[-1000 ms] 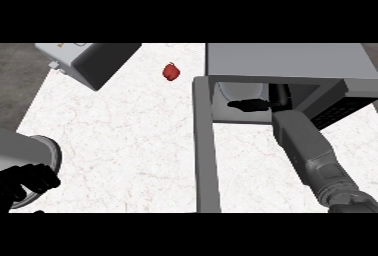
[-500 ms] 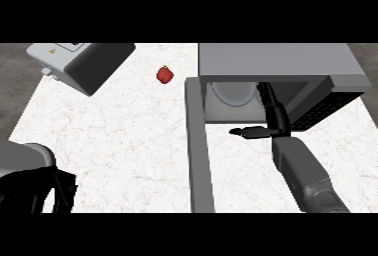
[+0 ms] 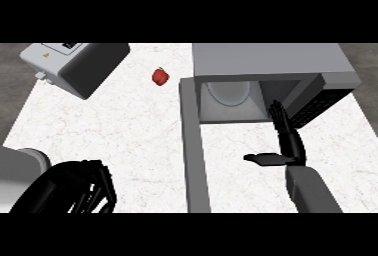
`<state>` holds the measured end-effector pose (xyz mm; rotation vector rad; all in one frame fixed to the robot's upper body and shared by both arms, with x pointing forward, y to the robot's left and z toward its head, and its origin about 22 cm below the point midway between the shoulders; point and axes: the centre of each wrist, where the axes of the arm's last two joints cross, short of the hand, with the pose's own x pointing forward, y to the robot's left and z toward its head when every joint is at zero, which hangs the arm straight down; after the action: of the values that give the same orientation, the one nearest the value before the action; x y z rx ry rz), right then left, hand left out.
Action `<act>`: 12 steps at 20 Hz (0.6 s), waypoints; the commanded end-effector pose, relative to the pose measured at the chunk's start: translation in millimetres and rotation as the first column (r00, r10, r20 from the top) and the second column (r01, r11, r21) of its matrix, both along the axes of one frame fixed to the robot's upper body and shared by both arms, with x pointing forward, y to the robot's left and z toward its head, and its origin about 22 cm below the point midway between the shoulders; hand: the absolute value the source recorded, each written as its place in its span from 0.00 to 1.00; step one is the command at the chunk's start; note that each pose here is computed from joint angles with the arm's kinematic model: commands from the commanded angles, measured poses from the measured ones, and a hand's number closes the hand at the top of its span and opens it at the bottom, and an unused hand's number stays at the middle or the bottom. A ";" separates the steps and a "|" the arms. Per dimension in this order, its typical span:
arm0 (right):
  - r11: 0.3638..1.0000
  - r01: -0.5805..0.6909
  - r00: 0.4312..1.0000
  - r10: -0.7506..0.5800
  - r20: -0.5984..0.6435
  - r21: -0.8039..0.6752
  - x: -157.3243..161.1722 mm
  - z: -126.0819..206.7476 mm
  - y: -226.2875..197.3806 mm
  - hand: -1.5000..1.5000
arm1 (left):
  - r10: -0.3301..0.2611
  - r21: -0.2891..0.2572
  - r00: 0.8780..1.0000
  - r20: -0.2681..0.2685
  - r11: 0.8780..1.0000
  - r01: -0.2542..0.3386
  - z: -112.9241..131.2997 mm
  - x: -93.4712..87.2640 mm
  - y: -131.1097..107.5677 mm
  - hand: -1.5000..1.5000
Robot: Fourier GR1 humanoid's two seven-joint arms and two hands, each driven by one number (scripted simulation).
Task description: Pick up the milk, place it into the microwave and close the microwave
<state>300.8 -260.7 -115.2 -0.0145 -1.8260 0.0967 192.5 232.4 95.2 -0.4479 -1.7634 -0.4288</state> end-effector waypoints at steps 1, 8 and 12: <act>0.999 0.030 1.000 -0.030 -0.006 0.018 -34.7 -7.0 -21.2 0.00 | -0.032 0.046 0.999 0.036 0.998 0.031 5.9 21.9 -26.4 1.00; 1.000 0.024 1.000 -0.025 0.014 0.013 -87.6 0.2 -38.8 0.00 | -0.182 0.133 0.983 0.010 0.975 0.179 -36.6 35.2 -85.9 1.00; 1.000 0.019 0.997 -0.018 0.079 -0.013 -103.0 30.8 -70.4 0.00 | -0.198 0.244 0.980 -0.029 0.949 0.199 -55.9 61.0 -109.5 1.00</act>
<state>215.3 -312.8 -105.2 -0.0363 -1.8603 0.0867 240.5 148.3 58.8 -0.4761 -1.6919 -0.6821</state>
